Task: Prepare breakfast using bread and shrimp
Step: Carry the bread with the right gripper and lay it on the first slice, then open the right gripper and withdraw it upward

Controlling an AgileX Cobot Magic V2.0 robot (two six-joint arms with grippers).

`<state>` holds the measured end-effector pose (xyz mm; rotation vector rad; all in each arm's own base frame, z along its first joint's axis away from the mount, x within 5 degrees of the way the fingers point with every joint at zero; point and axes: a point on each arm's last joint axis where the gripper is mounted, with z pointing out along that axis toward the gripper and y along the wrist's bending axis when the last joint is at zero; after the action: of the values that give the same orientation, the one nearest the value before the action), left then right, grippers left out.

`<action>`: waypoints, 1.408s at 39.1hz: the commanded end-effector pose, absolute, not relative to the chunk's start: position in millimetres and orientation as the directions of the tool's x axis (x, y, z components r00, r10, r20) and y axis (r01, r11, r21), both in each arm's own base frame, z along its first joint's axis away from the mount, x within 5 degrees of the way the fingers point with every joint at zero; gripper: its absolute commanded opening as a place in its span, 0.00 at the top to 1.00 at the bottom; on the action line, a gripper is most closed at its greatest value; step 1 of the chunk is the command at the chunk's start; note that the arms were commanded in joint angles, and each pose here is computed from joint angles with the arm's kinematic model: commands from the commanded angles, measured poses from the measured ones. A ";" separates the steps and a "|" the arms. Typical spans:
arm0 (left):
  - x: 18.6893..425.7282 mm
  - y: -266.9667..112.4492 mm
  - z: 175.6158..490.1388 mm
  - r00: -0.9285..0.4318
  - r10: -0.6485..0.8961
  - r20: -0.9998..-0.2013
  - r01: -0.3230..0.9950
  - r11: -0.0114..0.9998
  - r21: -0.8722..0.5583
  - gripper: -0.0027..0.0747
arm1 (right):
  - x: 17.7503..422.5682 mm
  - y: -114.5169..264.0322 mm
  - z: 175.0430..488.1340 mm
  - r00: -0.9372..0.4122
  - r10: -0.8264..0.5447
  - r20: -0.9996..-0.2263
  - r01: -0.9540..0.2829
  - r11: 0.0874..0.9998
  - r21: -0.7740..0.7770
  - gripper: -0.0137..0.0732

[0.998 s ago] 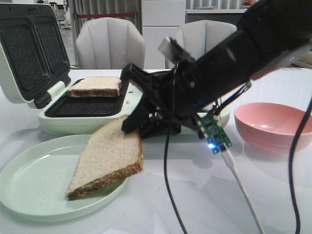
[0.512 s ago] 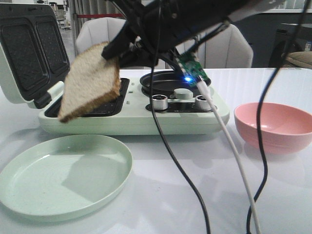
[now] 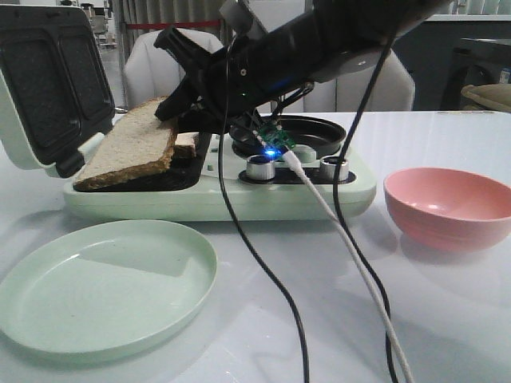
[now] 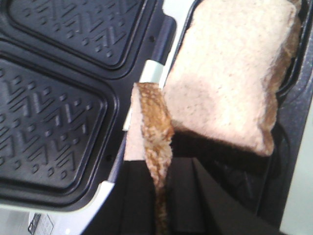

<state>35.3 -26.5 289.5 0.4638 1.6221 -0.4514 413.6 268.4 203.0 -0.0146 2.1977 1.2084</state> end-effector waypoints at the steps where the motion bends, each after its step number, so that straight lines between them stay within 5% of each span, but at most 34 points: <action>1: 35.1 -26.1 305.1 -0.021 -0.039 -0.999 0.546 0.837 -0.044 0.18 | 417.6 269.4 245.1 -0.760 0.335 -0.556 -0.347 0.514 0.784 0.69; 7: 35.1 -26.1 305.1 -0.021 -0.039 -0.999 0.546 0.837 -0.044 0.18 | 423.9 263.8 241.3 -0.724 0.371 -0.582 -0.307 0.582 0.753 0.62; 15: 35.1 -26.1 305.1 -0.021 -0.039 -0.999 0.546 0.837 -0.044 0.18 | 422.6 265.0 241.4 -0.690 0.290 -0.663 -0.400 0.612 0.683 0.28; 19: 35.1 -26.1 305.1 -0.021 -0.039 -0.999 0.546 0.837 -0.044 0.18 | 422.2 265.1 240.8 -0.669 0.245 -0.702 -0.441 0.629 0.640 0.20; 29: 35.1 -26.1 305.1 -0.021 -0.039 -0.999 0.546 0.837 -0.044 0.18 | 417.8 260.9 253.1 -0.602 0.139 -0.786 -0.523 0.675 0.520 0.19; 37: 35.1 -26.1 305.1 -0.021 -0.039 -0.999 0.546 0.837 -0.044 0.18 | 403.3 254.1 292.3 -0.517 0.063 -0.854 -0.608 0.675 0.418 0.20; 46: 35.1 -26.1 305.1 -0.021 -0.039 -0.999 0.546 0.837 -0.044 0.18 | 366.5 236.0 341.0 -0.508 -0.121 -0.853 -0.667 0.681 0.301 0.20; 55: 35.1 -26.1 305.1 -0.021 -0.039 -0.999 0.546 0.837 -0.044 0.18 | 333.7 189.3 385.8 -0.504 -0.287 -0.815 -0.557 0.829 0.052 0.20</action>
<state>35.3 -26.5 289.5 0.4638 1.6221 -0.4514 348.2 212.8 337.5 -0.6922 2.2184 0.5246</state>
